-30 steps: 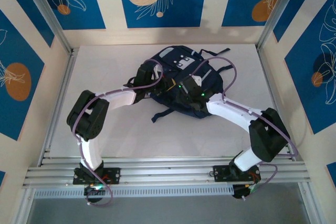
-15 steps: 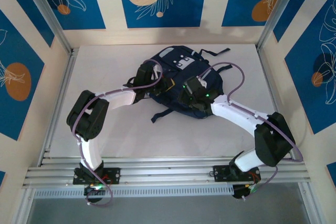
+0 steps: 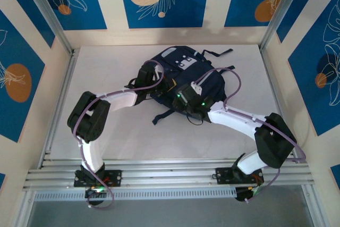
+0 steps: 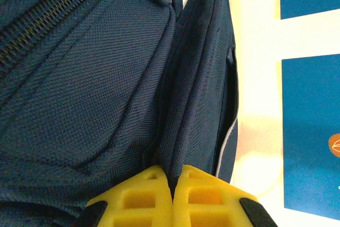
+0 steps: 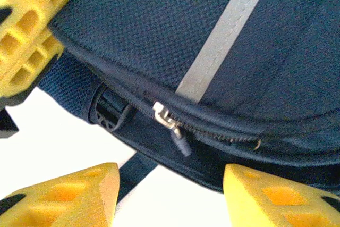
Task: Pack the student bag
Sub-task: Unzip the student bag at the top-center of the table.
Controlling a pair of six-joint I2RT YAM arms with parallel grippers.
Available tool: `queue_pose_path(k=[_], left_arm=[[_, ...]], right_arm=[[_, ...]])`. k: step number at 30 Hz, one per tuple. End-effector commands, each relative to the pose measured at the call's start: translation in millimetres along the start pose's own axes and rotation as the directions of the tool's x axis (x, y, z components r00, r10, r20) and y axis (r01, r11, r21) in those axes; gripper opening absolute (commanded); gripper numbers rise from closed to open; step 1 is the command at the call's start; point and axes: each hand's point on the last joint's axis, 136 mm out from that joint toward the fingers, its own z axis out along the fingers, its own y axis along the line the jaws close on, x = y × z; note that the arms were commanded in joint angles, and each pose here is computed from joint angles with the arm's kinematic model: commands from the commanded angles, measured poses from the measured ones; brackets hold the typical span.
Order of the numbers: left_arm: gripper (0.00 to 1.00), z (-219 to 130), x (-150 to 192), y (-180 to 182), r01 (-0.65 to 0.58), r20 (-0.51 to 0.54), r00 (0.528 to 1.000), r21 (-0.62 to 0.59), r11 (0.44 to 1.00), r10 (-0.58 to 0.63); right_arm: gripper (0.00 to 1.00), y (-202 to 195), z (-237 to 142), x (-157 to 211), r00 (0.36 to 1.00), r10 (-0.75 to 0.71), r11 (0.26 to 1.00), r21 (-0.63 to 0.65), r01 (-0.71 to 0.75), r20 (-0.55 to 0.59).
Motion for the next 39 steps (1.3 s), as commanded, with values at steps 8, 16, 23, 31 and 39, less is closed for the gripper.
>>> queue_pose_path(k=[8, 16, 23, 31, 39], left_arm=[[0.0, -19.2, -12.1, -66.9, -0.085, 0.071, 0.995, 0.182, 0.98, 0.073], [0.0, -18.1, -3.7, -63.9, -0.062, 0.055, 0.997, 0.189, 0.98, 0.053], [0.0, -13.1, -5.5, -52.5, -0.054, 0.052, 0.998, 0.169, 0.984, 0.046], [0.0, -17.5, -21.6, -26.8, -0.111, 0.062, 0.992, 0.073, 0.991, 0.107], [0.0, -19.2, -15.8, -16.1, -0.146, 0.001, 0.989, 0.026, 0.989, 0.146]], right_arm=[[0.43, -11.0, 24.4, -27.0, 0.994, -0.015, 0.997, 0.083, 0.007, 0.107], [0.22, -12.6, 44.5, -40.5, 0.987, -0.022, 0.993, 0.117, 0.004, 0.158], [0.0, -32.1, 33.4, -39.7, 0.993, -0.047, 0.992, 0.122, 0.033, 0.112], [0.0, -56.6, 0.9, 0.0, 0.95, -0.192, 0.978, 0.034, 0.207, -0.245], [0.0, -110.2, -14.5, 2.7, 0.841, -0.228, 0.943, 0.105, 0.317, -0.49]])
